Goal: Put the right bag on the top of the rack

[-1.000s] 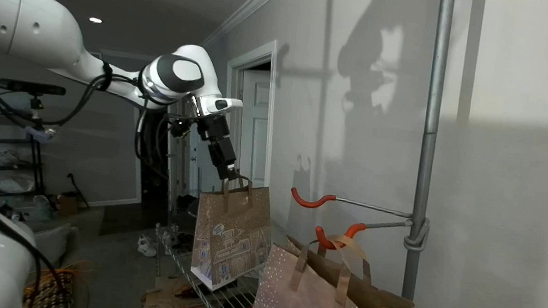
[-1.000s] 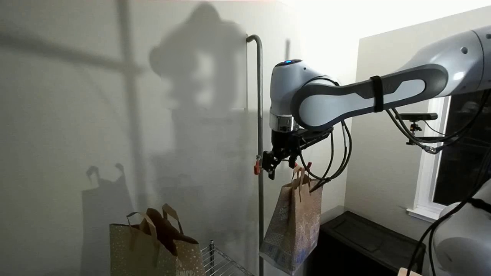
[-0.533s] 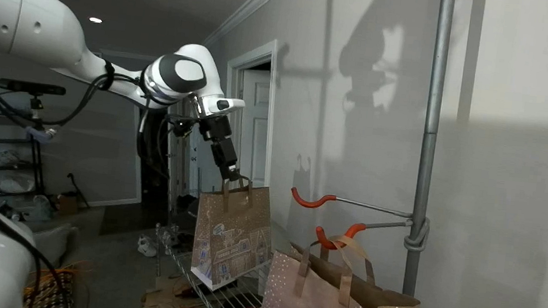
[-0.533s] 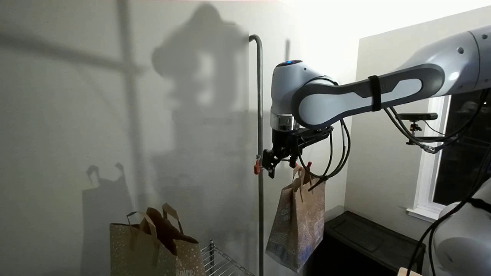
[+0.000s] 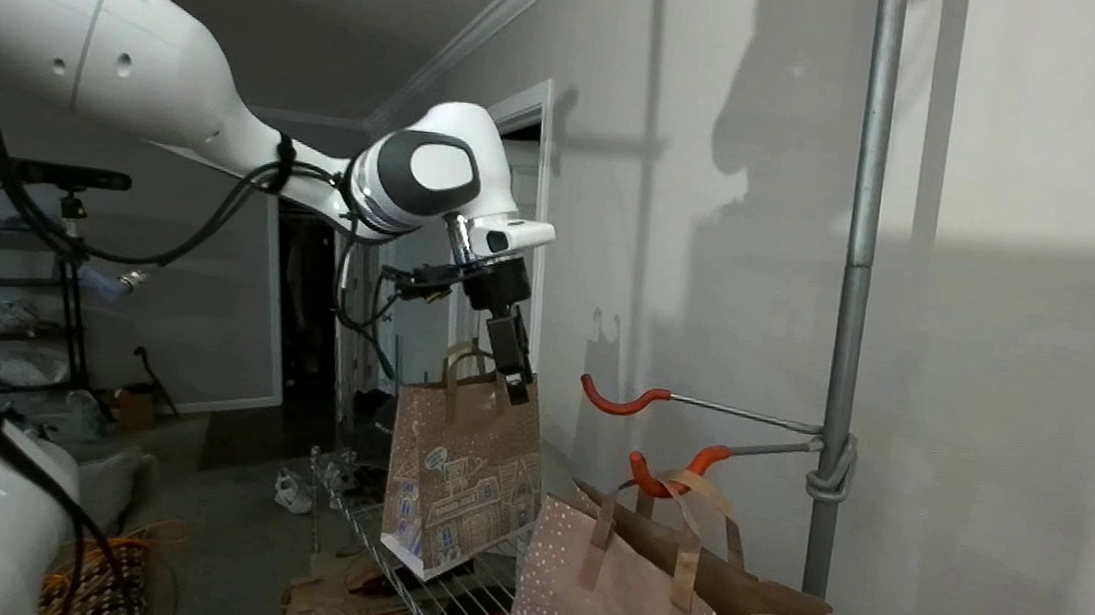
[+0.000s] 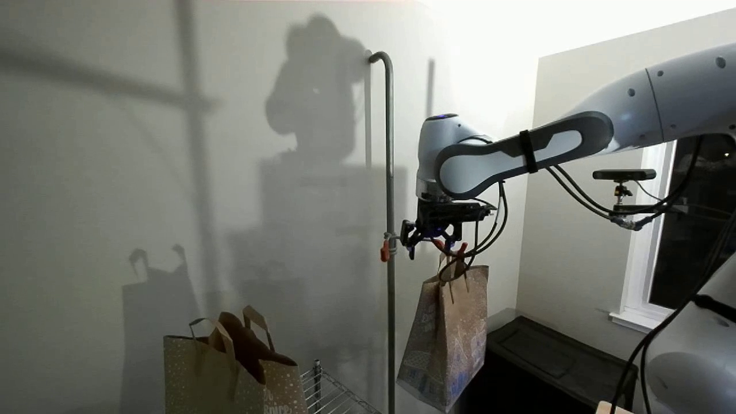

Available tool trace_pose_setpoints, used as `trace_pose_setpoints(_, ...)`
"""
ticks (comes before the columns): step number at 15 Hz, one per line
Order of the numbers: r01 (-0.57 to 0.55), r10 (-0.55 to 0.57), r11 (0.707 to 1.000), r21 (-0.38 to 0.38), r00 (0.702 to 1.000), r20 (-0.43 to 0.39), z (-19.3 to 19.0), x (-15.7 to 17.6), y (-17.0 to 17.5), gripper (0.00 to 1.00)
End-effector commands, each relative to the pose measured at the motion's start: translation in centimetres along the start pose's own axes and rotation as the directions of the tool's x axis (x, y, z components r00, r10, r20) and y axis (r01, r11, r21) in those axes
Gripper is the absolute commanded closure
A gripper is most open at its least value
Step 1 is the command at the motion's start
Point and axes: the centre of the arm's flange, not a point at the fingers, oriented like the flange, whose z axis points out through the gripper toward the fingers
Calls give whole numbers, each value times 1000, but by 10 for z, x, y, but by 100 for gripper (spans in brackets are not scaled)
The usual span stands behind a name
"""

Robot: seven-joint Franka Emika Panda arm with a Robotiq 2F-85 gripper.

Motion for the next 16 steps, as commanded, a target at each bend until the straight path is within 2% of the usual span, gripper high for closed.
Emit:
trace_pose_setpoints(1, -188, 186, 982, -26, 980, -64, 19, 6, 10, 0)
trace_pose_setpoints(4, -339, 332, 939, -56, 938, -100, 27, 14, 28, 0)
trace_pose_setpoints(7, -465, 445, 879, -106, 880, -167, 34, 23, 50, 0)
trace_pose_setpoints(8, -389, 378, 918, -84, 918, -117, 28, 26, 37, 0)
trace_pose_setpoints(10, -433, 418, 896, -98, 898, -139, 33, 30, 46, 0)
trace_pose_setpoints(16, -441, 427, 892, -97, 893, -140, 33, 29, 47, 0)
